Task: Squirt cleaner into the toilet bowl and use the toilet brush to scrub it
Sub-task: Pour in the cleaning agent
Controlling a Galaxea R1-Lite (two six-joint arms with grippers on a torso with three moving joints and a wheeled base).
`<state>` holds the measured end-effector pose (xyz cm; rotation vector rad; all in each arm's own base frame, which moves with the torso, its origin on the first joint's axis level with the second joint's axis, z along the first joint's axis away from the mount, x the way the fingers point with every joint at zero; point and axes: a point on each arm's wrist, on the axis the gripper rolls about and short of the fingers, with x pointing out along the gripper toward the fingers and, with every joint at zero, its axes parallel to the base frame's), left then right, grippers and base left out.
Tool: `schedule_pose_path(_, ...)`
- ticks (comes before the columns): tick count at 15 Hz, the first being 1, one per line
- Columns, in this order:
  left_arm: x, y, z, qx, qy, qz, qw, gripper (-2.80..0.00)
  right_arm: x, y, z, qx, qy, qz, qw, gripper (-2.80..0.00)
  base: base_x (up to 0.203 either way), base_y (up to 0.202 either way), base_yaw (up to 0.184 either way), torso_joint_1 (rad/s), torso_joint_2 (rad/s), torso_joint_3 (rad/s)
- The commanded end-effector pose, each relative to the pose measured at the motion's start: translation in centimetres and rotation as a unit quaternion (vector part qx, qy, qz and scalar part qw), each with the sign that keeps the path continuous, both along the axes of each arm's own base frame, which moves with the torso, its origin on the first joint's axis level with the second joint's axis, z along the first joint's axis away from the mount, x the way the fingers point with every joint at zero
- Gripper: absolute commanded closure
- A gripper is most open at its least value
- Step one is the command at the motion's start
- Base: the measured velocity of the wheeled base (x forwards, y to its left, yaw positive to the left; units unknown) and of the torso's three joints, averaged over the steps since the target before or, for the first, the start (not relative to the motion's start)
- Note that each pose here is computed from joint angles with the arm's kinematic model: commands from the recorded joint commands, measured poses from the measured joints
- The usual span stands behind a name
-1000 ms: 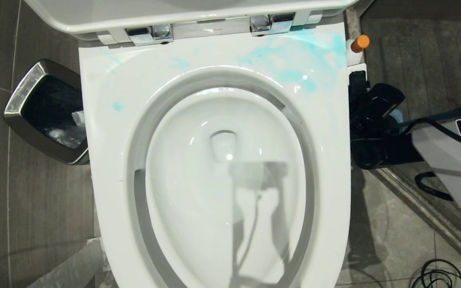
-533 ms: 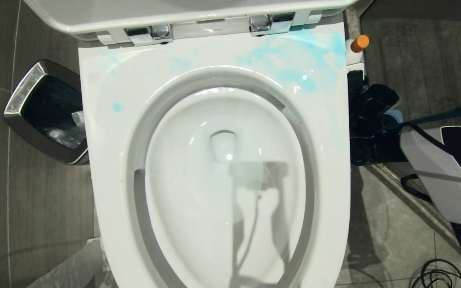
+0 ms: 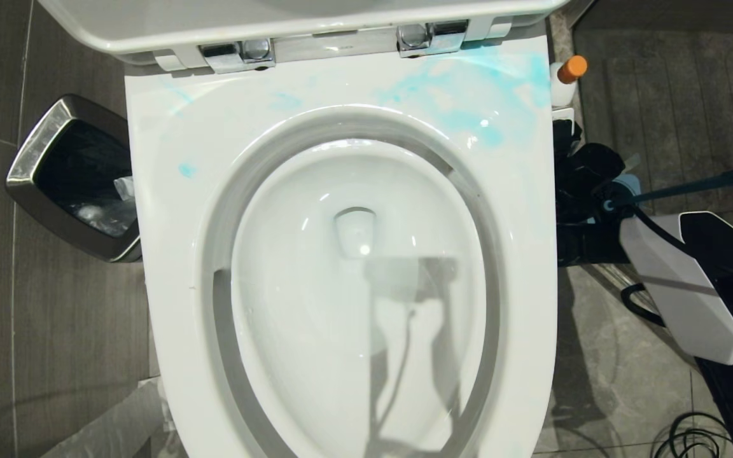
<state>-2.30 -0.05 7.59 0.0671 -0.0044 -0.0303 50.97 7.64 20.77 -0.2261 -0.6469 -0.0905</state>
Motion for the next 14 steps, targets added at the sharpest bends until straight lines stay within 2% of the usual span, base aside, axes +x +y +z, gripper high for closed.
schedule_pose_path(1,0.0,0.0,0.01,0.0,0.0,0.0,1.0,0.0,0.03,0.02,-0.15,0.0,-0.005,-0.001,1.0,-2.8,0.0,0.0,0.0,0.0,0.0,0.0)
schedule_pose_path(5,0.01,0.0,0.0,0.0,0.0,0.0,1.0,0.0,-0.03,0.01,0.0,0.001,-0.006,0.0,1.0,-2.8,0.0,0.0,0.0,0.0,0.0,0.0)
schedule_pose_path(6,0.0,0.0,0.01,0.0,0.0,0.0,1.0,0.0,-0.02,0.01,-0.01,0.002,-0.006,0.001,1.0,0.0,0.0,0.0,0.0,0.0,0.0,0.0)
schedule_pose_path(14,0.0,0.0,0.01,-0.001,0.0,0.0,1.0,0.0,-0.04,0.08,0.03,0.007,0.005,0.005,1.0,0.0,0.0,0.0,0.0,0.0,0.0,0.0)
